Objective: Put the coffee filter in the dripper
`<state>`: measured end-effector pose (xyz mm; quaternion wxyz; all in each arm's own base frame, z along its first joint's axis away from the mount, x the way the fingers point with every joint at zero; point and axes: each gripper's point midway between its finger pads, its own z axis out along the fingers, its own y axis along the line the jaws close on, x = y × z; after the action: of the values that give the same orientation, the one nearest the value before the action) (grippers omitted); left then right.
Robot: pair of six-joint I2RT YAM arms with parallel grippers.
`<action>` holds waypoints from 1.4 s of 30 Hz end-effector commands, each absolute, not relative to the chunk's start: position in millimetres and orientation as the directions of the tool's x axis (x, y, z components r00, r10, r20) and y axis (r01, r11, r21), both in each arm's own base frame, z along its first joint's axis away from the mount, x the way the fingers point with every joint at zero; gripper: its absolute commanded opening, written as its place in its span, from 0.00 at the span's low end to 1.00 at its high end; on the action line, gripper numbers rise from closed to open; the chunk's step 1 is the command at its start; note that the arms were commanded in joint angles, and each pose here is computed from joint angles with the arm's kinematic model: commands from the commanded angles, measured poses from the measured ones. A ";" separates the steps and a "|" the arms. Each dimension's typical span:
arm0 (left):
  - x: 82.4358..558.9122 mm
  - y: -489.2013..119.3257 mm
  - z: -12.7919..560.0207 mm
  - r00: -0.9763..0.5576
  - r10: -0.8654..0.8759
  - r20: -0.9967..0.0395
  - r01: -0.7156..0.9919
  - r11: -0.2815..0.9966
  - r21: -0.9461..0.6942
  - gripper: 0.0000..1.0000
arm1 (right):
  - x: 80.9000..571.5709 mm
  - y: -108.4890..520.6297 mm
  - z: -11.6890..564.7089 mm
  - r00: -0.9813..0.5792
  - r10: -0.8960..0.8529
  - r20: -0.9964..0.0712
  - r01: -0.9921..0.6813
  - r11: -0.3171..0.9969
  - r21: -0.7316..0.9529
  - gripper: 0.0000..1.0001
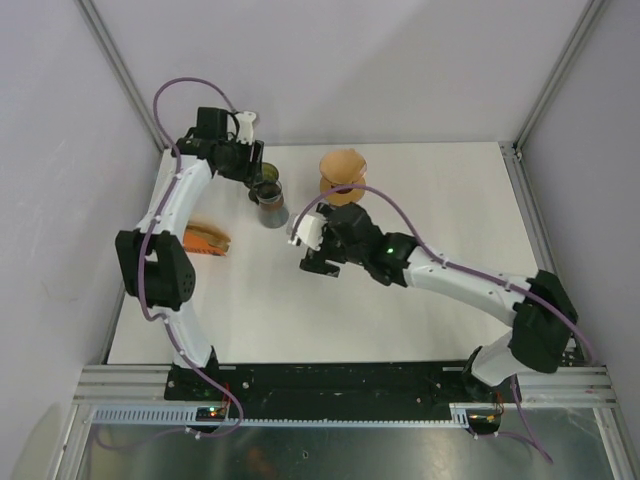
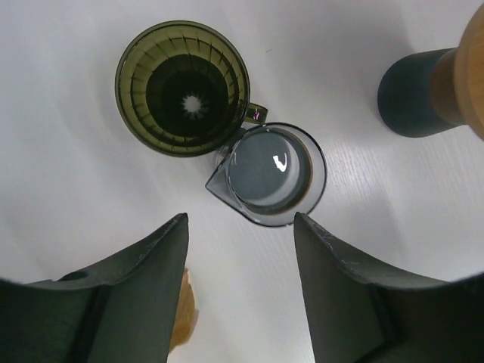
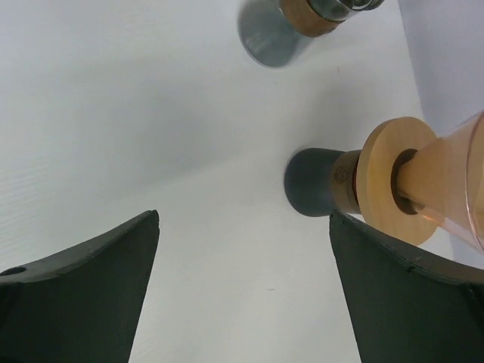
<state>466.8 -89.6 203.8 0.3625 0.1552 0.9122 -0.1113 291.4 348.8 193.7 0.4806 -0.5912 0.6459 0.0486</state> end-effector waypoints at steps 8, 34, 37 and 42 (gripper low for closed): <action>511.4 -97.0 187.6 -0.580 0.420 -0.698 0.518 0.851 0.082 0.66 | 265.5 324.2 236.1 0.106 -0.544 -0.832 -0.869 0.357 -0.344 0.99; 474.9 -111.3 146.2 -0.645 0.431 -0.630 0.566 0.824 -0.015 0.05 | 271.2 309.0 235.0 0.095 -0.574 -0.813 -0.840 0.392 -0.375 0.99; 460.0 -113.9 150.7 -0.658 0.410 -0.632 0.559 0.828 -0.045 0.01 | 271.6 308.1 239.0 0.094 -0.566 -0.819 -0.833 0.405 -0.375 0.99; 426.9 -127.2 162.5 -0.680 0.353 -0.643 0.555 0.820 -0.137 0.00 | 272.3 304.7 252.5 0.096 -0.536 -0.839 -0.817 0.439 -0.374 0.99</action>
<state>452.4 -109.5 126.1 0.2867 0.2600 0.9141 -0.1206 270.9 309.2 223.1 0.4954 -0.5406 0.6679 0.1271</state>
